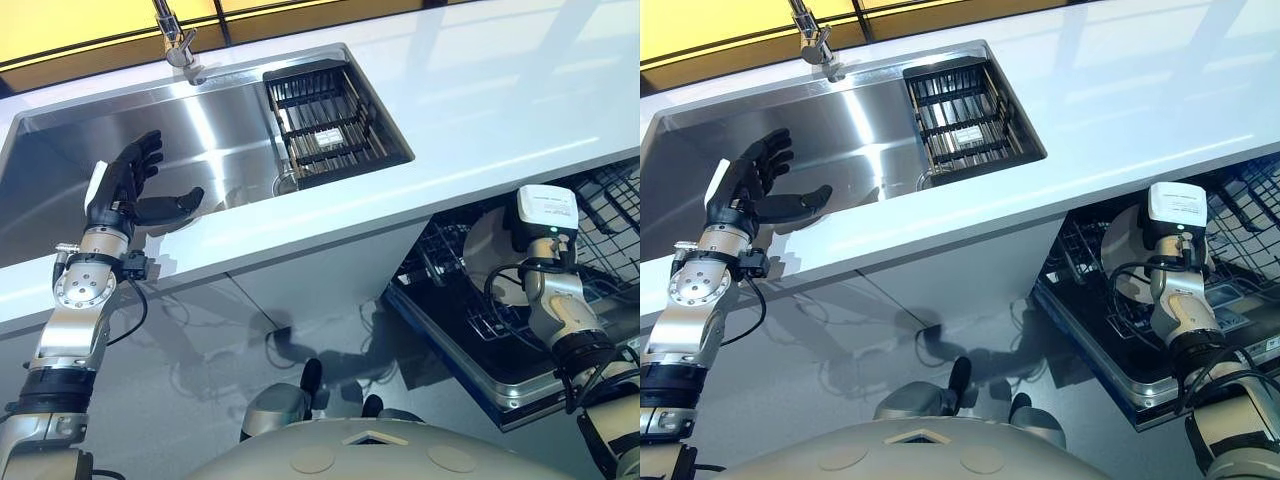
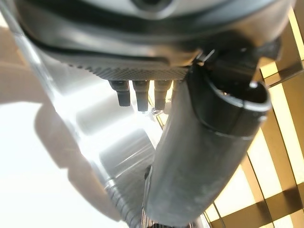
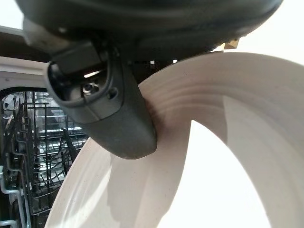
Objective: Pick up plates and place into dishwasher.
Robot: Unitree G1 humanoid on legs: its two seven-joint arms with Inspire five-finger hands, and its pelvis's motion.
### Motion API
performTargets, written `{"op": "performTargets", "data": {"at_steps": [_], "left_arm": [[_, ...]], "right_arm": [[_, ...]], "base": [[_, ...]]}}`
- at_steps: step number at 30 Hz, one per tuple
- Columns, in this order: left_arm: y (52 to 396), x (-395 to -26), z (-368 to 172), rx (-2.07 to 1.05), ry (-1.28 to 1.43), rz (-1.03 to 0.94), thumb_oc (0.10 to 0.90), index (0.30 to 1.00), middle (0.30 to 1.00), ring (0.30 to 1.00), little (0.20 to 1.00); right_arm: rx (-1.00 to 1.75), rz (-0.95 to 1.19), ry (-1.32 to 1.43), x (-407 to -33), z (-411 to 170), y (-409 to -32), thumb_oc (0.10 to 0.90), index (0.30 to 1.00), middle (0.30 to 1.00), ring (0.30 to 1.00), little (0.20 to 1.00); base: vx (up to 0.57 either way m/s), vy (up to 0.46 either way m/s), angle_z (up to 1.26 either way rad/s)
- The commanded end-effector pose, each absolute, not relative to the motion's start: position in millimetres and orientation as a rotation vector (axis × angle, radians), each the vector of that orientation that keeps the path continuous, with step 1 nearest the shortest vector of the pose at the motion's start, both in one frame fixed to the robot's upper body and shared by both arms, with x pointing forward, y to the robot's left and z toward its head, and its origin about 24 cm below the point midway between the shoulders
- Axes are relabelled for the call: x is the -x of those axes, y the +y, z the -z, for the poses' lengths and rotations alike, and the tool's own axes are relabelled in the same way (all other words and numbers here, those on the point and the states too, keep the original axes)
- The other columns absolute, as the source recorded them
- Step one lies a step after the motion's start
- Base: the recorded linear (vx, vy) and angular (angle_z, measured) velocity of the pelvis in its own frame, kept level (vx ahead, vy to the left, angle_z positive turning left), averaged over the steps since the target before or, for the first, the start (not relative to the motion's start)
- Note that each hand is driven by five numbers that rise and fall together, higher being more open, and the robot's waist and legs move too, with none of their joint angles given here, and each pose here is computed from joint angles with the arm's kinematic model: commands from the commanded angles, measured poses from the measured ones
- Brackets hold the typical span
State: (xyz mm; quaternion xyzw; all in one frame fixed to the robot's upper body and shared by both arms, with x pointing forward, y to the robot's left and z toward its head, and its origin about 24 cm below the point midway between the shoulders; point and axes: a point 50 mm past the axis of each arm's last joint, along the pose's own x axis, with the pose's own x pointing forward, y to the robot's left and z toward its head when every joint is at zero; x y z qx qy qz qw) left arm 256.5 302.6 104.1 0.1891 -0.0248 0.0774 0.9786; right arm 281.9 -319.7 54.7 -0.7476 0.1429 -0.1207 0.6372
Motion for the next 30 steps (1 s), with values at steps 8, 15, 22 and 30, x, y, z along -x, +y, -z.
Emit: {"op": "performTargets", "data": {"at_steps": [8, 15, 22, 30], "left_arm": [[289, -262, -146, -0.396, -0.286, -0.139, 0.800, 0.900, 0.900, 0.900, 0.900], [287, -259, -136, -0.381, -0.270, -0.144, 0.800, 0.900, 0.900, 0.900, 0.900], [287, -258, -131, -0.369, -0.261, -0.151, 0.800, 0.900, 0.900, 0.900, 0.900], [289, -257, -127, -0.352, -0.261, -0.171, 0.800, 0.900, 0.900, 0.900, 0.900]], "right_arm": [[1.530, 0.370, 0.042, -299, -101, -291, 0.800, 0.900, 0.900, 0.900, 0.900], [1.365, 0.451, -0.011, -283, -102, -293, 0.800, 0.900, 0.900, 0.900, 0.900], [1.247, 0.536, -0.060, -274, -109, -299, 0.800, 0.900, 0.900, 0.900, 0.900], [0.890, 0.685, -0.273, -263, -133, -297, 0.800, 0.900, 0.900, 0.900, 0.900]], "base": [[0.00, 0.000, 0.00], [-0.02, -0.002, -0.04], [-0.03, -0.009, -0.12], [-0.06, -0.010, -0.11]]}}
